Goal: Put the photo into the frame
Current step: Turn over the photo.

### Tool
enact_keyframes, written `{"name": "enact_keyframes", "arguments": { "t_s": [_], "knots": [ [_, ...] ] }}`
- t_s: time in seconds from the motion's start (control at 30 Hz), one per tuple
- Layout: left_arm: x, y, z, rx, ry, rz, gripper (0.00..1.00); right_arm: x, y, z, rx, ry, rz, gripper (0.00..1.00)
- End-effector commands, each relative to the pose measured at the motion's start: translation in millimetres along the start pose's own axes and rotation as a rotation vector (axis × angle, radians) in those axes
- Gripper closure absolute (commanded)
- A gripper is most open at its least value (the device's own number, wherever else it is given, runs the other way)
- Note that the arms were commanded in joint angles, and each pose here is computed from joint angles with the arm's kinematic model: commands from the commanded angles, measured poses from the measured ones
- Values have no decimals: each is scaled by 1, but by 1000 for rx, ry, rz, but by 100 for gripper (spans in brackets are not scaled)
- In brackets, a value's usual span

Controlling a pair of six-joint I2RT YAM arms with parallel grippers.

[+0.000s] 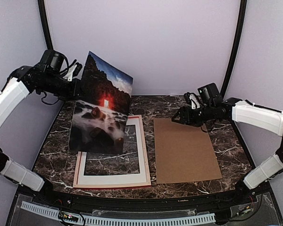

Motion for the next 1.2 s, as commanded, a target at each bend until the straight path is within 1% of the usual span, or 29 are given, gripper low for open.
{"name": "enact_keyframes", "arguments": {
  "t_s": [0.0, 0.07, 0.17, 0.23, 0.27, 0.3, 0.33, 0.37, 0.4, 0.43, 0.47, 0.5, 0.53, 0.57, 0.6, 0.63, 0.77, 0.9, 1.0, 1.17],
  "knots": [
    [-42, 51, -26, 63, 165, 385, 100, 5, 13, 11, -34, -21, 10, 26],
    [-56, 56, -19, 65, 165, 453, 100, 8, 15, 11, -35, -19, 10, 26],
    [-65, 54, -7, 52, 142, 473, 100, 9, 18, 11, -39, -19, 13, 26],
    [-59, 42, 1, 50, 115, 387, 100, 11, 20, 11, -38, -19, 21, 26],
    [-49, 28, 6, 44, 91, 289, 100, 11, 23, 11, -41, -19, 29, 26],
    [-43, 19, 17, 38, 38, 230, 100, 12, 26, 11, -41, -19, 39, 26],
    [-31, 5, 12, 30, 53, 129, 100, 12, 31, 11, -42, -18, 55, 26],
    [-18, -1, 17, 14, 22, 76, 100, 13, 36, 11, -44, -15, 75, 26],
    [-8, -18, 15, 16, 26, -17, 100, 14, 40, 12, -42, -14, 96, 25],
    [10, -23, 16, -5, 17, -59, 100, 13, 46, 13, -44, -14, 122, 25],
    [20, -38, 11, 0, 32, -121, 100, 14, 51, 13, -42, -11, 142, 25],
    [42, -42, 8, -21, 43, -143, 100, 14, 55, 13, -41, -6, 163, 25],
    [54, -53, 3, -15, 59, -168, 100, 14, 59, 14, -42, -4, 182, 25],
    [78, -57, -3, -37, 80, -191, 100, 14, 63, 14, -43, -1, 199, 24],
    [90, -65, -9, -42, 101, -217, 100, 13, 67, 14, -43, 2, 214, 24],
    [112, -69, -15, -77, 116, -246, 100, 12, 69, 14, -45, 4, 225, 23],
    [162, -90, -29, -149, 120, -323, 100, 7, 78, 12, -39, 4, 261, 21],
    [201, -111, -43, -215, 129, -389, 100, 5, 85, 6, -36, -6, 260, 18],
    [230, -118, -56, -305, 145, -450, 100, 12, 89, -6, -26, 4, 230, 17],
    [251, -124, -68, -437, 147, -507, 100, 28, 101, -30, -35, 8, 156, 16]
  ]
}}
Point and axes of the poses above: each gripper's point midway between its finger pads, its own x axis out along the fingers, its own y axis along the line the jaws close on, z = x × y, the point moved 2 cm from there along -x, back along the fingers, and after that the axes turned 6 degrees about x, right-handed, at the moved point
